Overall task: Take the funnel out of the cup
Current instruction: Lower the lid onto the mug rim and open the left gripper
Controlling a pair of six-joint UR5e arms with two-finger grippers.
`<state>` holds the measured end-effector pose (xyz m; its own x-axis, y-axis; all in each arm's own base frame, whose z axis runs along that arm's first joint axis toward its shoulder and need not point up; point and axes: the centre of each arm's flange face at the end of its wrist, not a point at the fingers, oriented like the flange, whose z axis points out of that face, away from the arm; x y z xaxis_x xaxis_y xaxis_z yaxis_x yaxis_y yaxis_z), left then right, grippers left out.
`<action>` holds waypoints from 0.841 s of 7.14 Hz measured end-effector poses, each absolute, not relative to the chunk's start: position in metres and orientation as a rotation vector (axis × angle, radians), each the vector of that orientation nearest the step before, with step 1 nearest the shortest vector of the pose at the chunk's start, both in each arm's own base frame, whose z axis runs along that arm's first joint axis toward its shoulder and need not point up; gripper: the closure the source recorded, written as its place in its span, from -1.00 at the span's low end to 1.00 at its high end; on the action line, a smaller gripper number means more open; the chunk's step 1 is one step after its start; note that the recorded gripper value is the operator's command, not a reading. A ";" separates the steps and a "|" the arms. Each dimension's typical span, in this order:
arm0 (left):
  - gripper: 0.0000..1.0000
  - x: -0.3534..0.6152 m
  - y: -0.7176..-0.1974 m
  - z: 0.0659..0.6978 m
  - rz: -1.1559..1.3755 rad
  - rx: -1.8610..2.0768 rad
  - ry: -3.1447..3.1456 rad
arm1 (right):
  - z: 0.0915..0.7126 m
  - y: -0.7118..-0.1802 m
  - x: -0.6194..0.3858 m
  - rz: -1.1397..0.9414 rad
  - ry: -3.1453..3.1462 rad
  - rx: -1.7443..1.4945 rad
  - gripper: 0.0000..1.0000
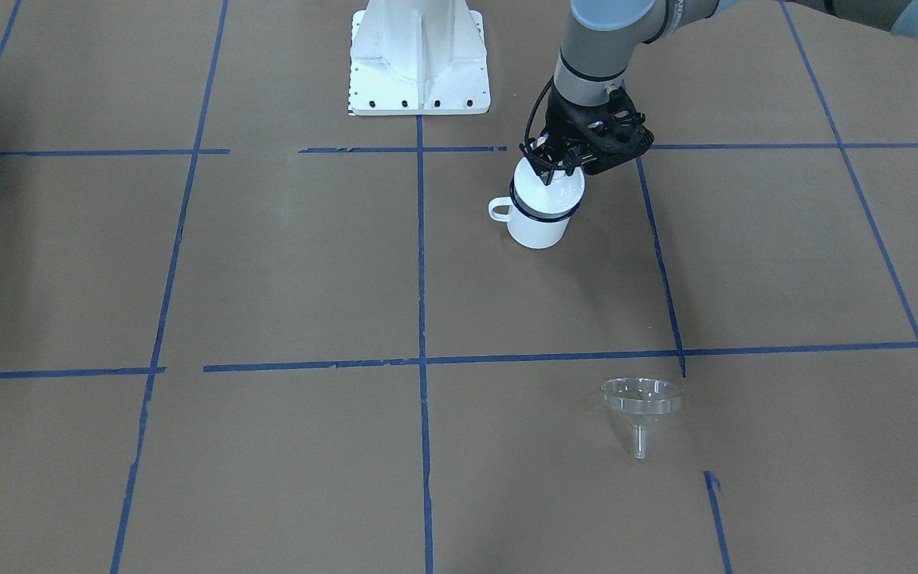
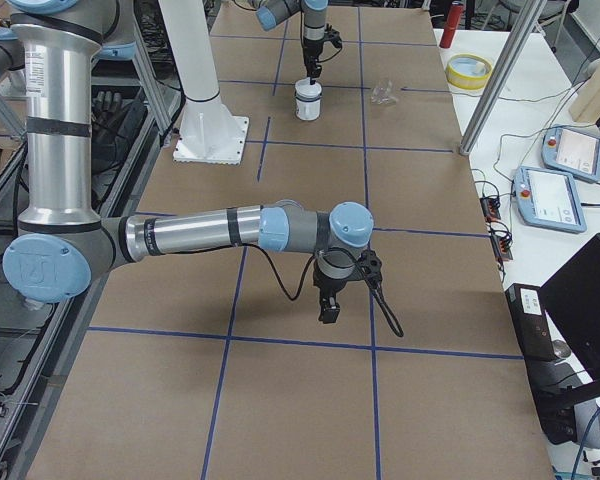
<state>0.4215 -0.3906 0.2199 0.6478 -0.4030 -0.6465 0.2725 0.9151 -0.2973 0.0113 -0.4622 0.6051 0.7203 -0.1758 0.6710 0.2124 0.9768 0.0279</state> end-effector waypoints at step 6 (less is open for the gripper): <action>-1.00 0.421 -0.392 0.222 -0.382 -0.169 0.804 | 0.605 -0.462 0.011 -0.215 -0.736 -0.052 -1.00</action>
